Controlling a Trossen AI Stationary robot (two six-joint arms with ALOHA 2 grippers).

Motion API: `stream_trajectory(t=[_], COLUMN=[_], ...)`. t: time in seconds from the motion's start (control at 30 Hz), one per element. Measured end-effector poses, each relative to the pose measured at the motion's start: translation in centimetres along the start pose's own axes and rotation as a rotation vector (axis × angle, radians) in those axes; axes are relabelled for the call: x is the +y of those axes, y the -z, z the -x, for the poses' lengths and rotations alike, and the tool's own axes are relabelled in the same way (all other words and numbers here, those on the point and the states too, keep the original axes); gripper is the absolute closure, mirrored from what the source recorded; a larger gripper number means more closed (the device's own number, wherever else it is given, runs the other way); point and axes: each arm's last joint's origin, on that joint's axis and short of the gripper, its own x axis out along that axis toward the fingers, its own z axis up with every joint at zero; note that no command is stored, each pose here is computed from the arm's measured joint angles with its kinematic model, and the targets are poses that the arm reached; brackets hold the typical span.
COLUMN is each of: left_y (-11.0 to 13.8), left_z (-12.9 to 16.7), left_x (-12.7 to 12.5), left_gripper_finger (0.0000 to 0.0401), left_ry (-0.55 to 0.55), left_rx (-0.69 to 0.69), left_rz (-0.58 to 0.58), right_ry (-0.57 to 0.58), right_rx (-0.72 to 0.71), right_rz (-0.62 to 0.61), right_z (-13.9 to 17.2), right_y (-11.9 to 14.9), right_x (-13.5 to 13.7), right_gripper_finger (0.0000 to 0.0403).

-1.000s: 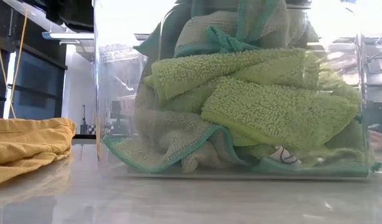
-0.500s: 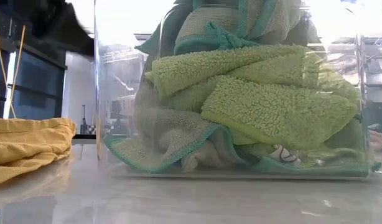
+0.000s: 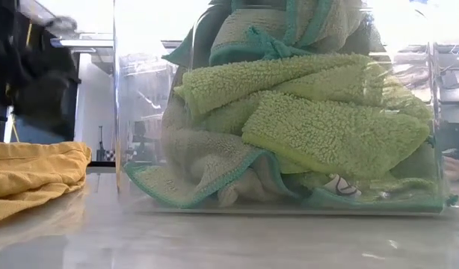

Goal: Sort towels by color in basket
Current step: Put the top yellow towel into the top transparent bin

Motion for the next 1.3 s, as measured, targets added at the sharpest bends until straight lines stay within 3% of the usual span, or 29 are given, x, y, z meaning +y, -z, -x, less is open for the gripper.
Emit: stream_trajectory(t=[0.1,0.3,0.4,0.53,0.6,0.73,0.87,1.07,1.2,1.3], left_y=[1.2,3.1,3.5,3.1,2.8,0.9,-1.8,-4.9,-5.8,-5.9], left_z=[-1.6,-4.4,-5.3,-5.6,-5.5,-4.4,-2.4,0.9,2.6,3.2], left_x=[1.0,2.2,2.1,1.3,0.7,-1.2,-3.5,-5.8,-6.6,-6.9], left_gripper_finger=[0.0237,0.0225,0.0257,0.0351,0.0385,0.0380,0.0393,0.0395,0.0395,0.0395], left_ry=[-0.032,-0.018,0.029,0.109,0.158,0.240,0.282,0.287,0.289,0.298], left_rx=[0.044,0.085,0.058,0.039,-0.001,-0.106,-0.249,-0.444,-0.541,-0.585], left_rz=[0.069,0.143,0.095,0.051,0.017,-0.086,-0.188,-0.385,-0.445,-0.470], right_ry=[0.031,0.151,0.163,0.185,0.199,0.231,0.300,0.350,0.344,0.269], right_rx=[-0.109,-0.103,0.055,0.284,0.347,0.410,0.327,0.237,0.229,0.235], right_rz=[0.022,0.046,0.055,0.013,-0.003,-0.006,-0.048,-0.006,0.014,0.016], right_z=[-0.3,-0.5,0.1,0.8,0.8,0.2,-0.8,-2.5,-3.3,-3.6], right_y=[-0.6,-4.1,-6.0,-7.3,-6.9,-4.0,-1.2,0.9,0.9,1.5], right_x=[-1.8,-4.6,-5.9,-7.4,-7.9,-8.7,-10.0,-12.0,-13.3,-13.7], right_gripper_finger=[0.0309,0.0294,0.0271,0.0250,0.0246,0.0245,0.0244,0.0244,0.0237,0.0234])
